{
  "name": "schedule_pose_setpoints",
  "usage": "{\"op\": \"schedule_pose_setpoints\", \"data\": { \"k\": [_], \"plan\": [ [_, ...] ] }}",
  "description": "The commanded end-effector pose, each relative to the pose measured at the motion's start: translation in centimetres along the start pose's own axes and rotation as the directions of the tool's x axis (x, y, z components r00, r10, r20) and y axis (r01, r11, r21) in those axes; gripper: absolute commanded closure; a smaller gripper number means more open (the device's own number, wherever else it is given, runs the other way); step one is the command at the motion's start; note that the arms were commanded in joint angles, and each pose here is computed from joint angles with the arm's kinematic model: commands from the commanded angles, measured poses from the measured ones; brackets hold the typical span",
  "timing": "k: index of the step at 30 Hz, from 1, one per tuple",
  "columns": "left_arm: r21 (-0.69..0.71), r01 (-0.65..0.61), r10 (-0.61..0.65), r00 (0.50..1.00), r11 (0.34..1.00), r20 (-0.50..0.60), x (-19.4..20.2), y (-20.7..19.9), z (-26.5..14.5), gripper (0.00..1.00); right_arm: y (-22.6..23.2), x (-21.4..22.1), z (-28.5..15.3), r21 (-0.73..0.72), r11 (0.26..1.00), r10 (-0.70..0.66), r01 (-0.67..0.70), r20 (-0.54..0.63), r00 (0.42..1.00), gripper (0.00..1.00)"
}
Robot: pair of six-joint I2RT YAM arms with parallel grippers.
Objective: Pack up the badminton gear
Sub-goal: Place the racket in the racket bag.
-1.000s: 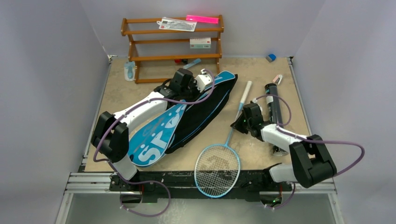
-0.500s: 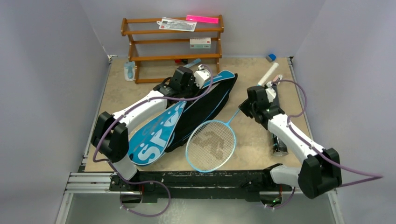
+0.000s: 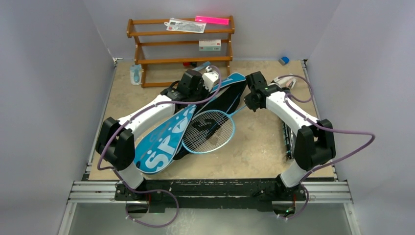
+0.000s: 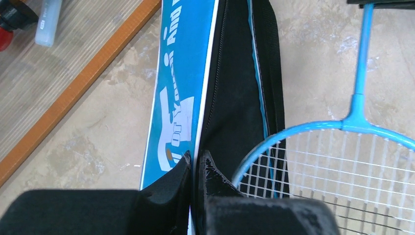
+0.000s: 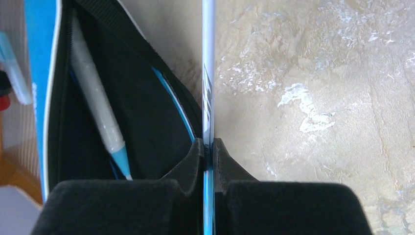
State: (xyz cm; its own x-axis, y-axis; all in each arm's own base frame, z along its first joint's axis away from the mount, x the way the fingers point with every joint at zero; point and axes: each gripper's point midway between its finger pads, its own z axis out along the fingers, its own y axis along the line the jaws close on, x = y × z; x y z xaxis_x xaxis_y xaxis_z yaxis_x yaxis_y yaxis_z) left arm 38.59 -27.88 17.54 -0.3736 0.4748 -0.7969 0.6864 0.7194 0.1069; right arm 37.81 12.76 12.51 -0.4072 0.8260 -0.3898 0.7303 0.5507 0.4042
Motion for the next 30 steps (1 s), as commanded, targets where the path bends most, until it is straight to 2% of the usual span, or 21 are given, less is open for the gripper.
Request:
{"op": "schedule_pose_setpoints", "data": {
  "k": [1,7,12,19,24,28,30],
  "plan": [
    [0.038,0.037,-0.042,0.987,0.999,0.155,-5.1,-0.4,-1.5,1.00,0.9,-1.5,-0.4,0.011,0.995,0.095,-0.097,0.078,0.992,1.00],
    [0.107,0.080,-0.096,0.983,0.991,0.157,-5.7,-1.6,-1.6,1.00,1.5,-0.9,0.3,0.013,0.995,0.100,-0.102,0.110,0.989,1.00],
    [0.126,0.086,-0.105,0.982,0.988,0.155,-5.7,-1.9,-1.5,1.00,2.6,2.1,-1.2,-0.021,0.993,0.114,-0.112,0.171,0.979,1.00],
    [0.145,0.086,-0.109,0.980,0.986,0.164,-5.9,-2.1,-1.6,1.00,3.5,7.5,-2.2,-0.062,0.988,0.150,-0.142,0.134,0.980,1.00],
    [0.191,0.152,-0.187,0.965,0.970,0.183,-6.6,-2.3,-2.2,1.00,4.4,10.2,-2.5,-0.146,0.979,0.160,-0.144,0.103,0.982,1.00],
    [0.264,0.229,-0.284,0.940,0.937,0.189,-7.3,-2.3,-2.7,1.00,3.3,10.2,-2.1,-0.105,0.975,0.207,-0.195,0.127,0.970,1.00],
    [0.278,0.254,-0.310,0.934,0.926,0.179,-7.4,-2.3,-2.7,1.00,2.7,8.4,-2.3,-0.083,0.973,0.229,-0.216,0.194,0.954,1.00]
  ]
}}
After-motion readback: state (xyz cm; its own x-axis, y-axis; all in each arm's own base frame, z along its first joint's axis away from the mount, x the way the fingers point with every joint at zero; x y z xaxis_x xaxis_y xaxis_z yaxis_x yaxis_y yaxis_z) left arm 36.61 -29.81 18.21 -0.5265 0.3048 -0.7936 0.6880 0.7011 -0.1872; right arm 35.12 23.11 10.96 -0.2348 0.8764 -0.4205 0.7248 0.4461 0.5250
